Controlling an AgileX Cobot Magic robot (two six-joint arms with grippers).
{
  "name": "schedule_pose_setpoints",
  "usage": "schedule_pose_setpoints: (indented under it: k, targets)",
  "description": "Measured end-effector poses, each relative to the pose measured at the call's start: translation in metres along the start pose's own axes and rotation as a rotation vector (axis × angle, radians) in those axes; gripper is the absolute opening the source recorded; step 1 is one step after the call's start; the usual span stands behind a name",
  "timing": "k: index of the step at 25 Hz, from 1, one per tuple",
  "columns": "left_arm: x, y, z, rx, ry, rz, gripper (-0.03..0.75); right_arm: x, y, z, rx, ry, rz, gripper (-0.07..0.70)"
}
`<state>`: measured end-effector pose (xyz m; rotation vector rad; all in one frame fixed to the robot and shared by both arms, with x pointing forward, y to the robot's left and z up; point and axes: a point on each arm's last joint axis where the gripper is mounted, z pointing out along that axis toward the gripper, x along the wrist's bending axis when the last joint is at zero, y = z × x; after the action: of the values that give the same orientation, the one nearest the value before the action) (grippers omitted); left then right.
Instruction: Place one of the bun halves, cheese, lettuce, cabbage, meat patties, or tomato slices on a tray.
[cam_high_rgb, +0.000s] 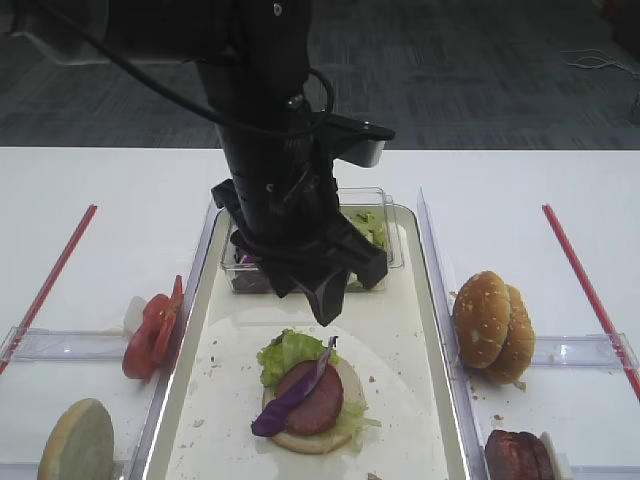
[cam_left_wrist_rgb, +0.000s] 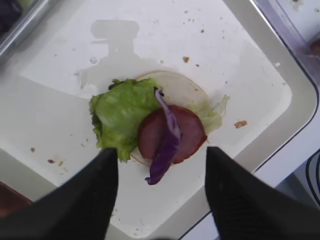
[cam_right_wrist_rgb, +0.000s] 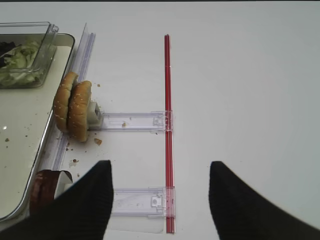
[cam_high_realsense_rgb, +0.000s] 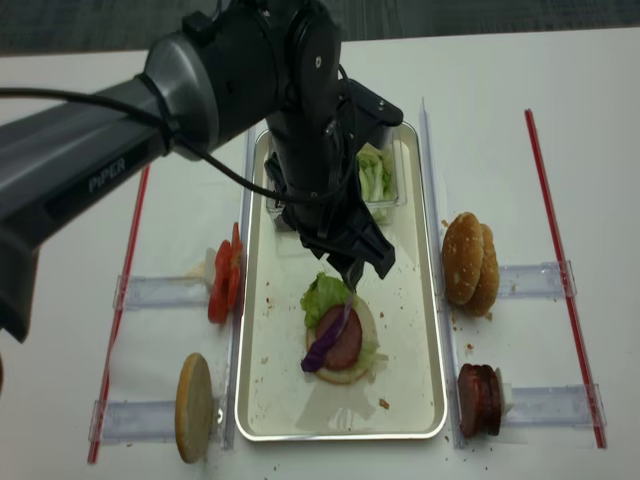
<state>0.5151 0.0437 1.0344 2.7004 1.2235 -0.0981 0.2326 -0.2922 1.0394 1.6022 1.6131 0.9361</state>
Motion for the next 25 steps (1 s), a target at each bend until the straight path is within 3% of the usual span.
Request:
schedule_pose_setpoints:
  k: [6, 10, 18, 25]
  targets:
    - [0.009, 0.0, -0.001, -0.001, 0.005, -0.03, 0.398, 0.0, 0.0, 0.0, 0.0, 0.0, 0.0, 0.432]
    - [0.025, 0.0, -0.004, -0.007, 0.01, -0.071, 0.398, 0.0, 0.0, 0.0, 0.0, 0.0, 0.0, 0.432]
    - [0.082, -0.006, -0.012, -0.024, 0.05, -0.21, 0.398, 0.0, 0.0, 0.0, 0.0, 0.0, 0.0, 0.432]
    - [0.139, -0.022, -0.022, -0.041, 0.077, -0.361, 0.398, 0.0, 0.0, 0.0, 0.0, 0.0, 0.0, 0.432]
